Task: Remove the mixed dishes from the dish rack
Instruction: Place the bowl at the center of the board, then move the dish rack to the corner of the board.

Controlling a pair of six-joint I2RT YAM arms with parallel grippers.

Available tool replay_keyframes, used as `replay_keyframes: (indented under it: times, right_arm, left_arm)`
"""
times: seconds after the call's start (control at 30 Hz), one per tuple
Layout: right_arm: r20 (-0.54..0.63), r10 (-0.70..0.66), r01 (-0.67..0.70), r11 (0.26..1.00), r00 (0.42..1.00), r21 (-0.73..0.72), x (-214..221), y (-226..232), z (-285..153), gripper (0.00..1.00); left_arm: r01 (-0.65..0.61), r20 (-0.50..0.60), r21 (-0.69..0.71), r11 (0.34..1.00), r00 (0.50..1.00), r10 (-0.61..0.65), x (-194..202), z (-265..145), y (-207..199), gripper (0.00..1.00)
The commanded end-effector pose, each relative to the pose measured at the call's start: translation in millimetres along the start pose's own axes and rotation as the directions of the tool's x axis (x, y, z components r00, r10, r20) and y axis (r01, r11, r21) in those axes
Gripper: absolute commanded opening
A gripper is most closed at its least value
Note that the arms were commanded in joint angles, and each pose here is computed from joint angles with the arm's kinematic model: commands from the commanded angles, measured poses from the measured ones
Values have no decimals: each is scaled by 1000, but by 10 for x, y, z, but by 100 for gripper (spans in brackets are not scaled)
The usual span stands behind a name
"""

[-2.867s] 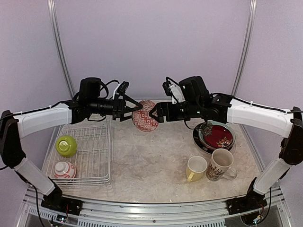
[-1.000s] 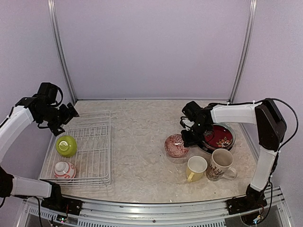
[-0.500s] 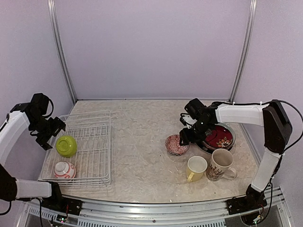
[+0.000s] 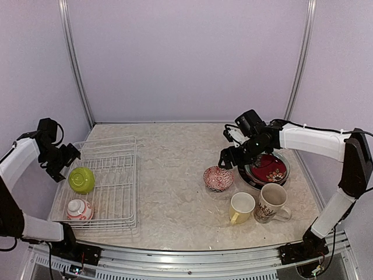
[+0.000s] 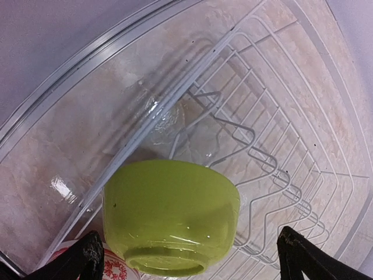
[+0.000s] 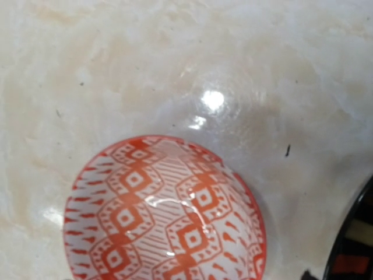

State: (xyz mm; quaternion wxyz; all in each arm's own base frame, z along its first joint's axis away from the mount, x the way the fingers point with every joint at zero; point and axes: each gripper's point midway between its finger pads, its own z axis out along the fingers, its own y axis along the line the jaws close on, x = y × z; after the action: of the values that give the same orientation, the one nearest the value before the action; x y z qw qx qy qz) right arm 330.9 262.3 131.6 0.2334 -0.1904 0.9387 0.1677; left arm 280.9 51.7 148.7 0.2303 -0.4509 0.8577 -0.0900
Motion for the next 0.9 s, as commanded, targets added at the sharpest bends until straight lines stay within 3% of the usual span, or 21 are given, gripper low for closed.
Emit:
replay_keyframes:
  times: [0.0, 0.27, 0.43, 0.87]
  right_arm:
    - [31, -17, 18, 999, 999, -30, -14, 78, -81, 81]
    - [48, -11, 14, 999, 999, -51, -63, 122, -102, 81]
    - [51, -9, 14, 996, 999, -85, -71, 179, -77, 82]
    - [67, 16, -9, 994, 998, -110, -100, 227, -160, 81]
  left_arm:
    - [-34, 50, -95, 995, 998, 39, -152, 144, 139, 99]
    - [-102, 19, -72, 992, 994, 104, -178, 380, 51, 99]
    - [-129, -86, -42, 991, 988, 125, 6, 491, -7, 99]
    - [-153, -152, 161, 975, 972, 178, 466, 222, -397, 99]
